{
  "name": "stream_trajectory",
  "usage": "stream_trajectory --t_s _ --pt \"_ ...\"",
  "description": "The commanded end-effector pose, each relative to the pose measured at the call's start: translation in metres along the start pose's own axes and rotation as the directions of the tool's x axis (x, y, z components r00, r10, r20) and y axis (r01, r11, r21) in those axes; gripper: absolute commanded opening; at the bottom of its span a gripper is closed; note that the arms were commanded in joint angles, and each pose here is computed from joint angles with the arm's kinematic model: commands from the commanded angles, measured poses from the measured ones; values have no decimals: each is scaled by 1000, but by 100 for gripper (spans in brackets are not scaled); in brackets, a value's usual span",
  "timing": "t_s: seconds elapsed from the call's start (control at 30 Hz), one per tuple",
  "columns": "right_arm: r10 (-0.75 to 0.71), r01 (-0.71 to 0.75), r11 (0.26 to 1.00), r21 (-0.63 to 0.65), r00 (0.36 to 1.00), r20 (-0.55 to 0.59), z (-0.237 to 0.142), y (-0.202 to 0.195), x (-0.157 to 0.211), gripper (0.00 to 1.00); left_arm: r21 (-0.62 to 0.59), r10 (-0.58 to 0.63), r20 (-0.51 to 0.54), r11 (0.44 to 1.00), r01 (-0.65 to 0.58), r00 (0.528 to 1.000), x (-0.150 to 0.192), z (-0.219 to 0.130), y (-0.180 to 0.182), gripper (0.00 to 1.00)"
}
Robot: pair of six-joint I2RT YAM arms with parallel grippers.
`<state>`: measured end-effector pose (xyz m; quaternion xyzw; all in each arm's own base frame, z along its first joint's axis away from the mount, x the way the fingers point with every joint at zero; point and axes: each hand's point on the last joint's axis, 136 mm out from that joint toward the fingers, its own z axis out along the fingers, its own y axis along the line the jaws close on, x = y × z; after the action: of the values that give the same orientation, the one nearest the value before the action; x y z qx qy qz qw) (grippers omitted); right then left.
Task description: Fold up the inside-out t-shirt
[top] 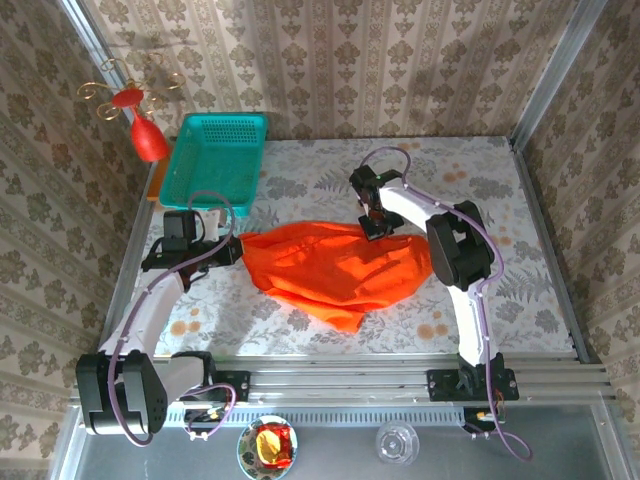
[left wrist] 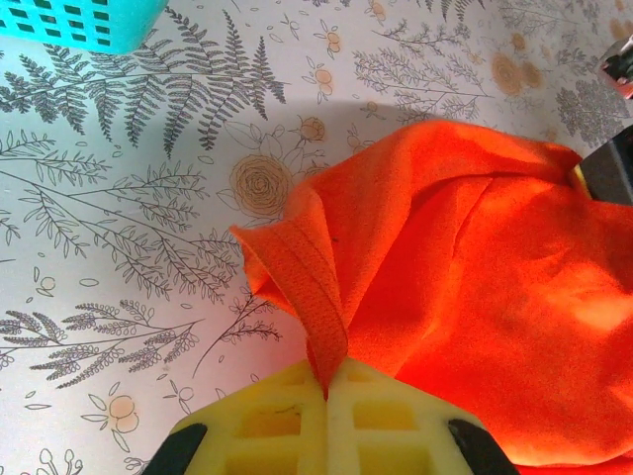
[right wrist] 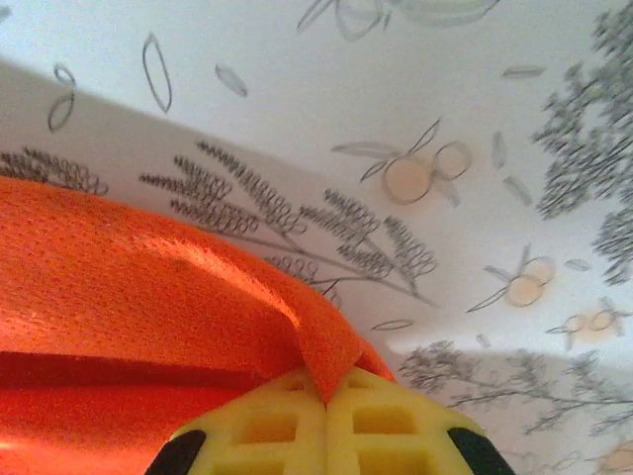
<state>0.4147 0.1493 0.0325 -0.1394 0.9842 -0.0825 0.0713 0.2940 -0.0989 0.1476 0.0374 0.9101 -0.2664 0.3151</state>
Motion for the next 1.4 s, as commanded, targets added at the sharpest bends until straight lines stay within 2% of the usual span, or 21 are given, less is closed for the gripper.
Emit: stream_trajectory --t_s 0.0,0.2,0.37,0.47,0.6,0.7,0.8,0.93,1.03,1.1,1.2,1.37 --pt "38 -45 997 55 992 117 -55 -30 -18 0 2 61 57 998 -61 997 -24 -13 -11 0" --pt "103 -133 989 56 923 370 -178 -70 -40 0 0 132 168 991 -134 977 -77 -46 -32 0" --pt "136 -178 984 29 840 525 -274 -93 -23 0 -9 159 298 987 -163 941 -120 -93 -44 0" --pt "155 -171 985 -24 816 556 -302 -92 0 0 -45 168 352 986 -162 921 -131 -120 -42 0" --pt "186 -109 980 -168 802 567 -318 -68 33 0 -96 173 380 984 -147 909 -127 -139 -33 0" --pt "219 -60 956 -288 798 562 -319 -46 52 0 -101 149 349 987 -121 925 -116 -130 -20 0" --pt "245 -61 938 -340 813 529 -299 -35 64 0 -44 94 285 995 -84 954 -100 -104 -9 0" --pt "251 -133 948 -290 871 422 -235 -34 66 0 11 14 216 1000 -17 976 -80 -66 7 0" --pt "261 -214 961 -173 910 322 -178 -44 61 2 30 -14 176 1000 8 984 -68 -43 14 0" --pt "257 -243 966 -84 929 265 -152 -51 59 12 67 -18 146 998 9 989 -62 -32 11 0" --pt "251 -251 968 -27 944 216 -142 -51 61 28 74 -21 121 997 12 992 -58 -23 11 0" --pt "223 -215 975 -60 940 260 -165 -25 68 37 69 -20 119 998 12 993 -54 -21 12 0"
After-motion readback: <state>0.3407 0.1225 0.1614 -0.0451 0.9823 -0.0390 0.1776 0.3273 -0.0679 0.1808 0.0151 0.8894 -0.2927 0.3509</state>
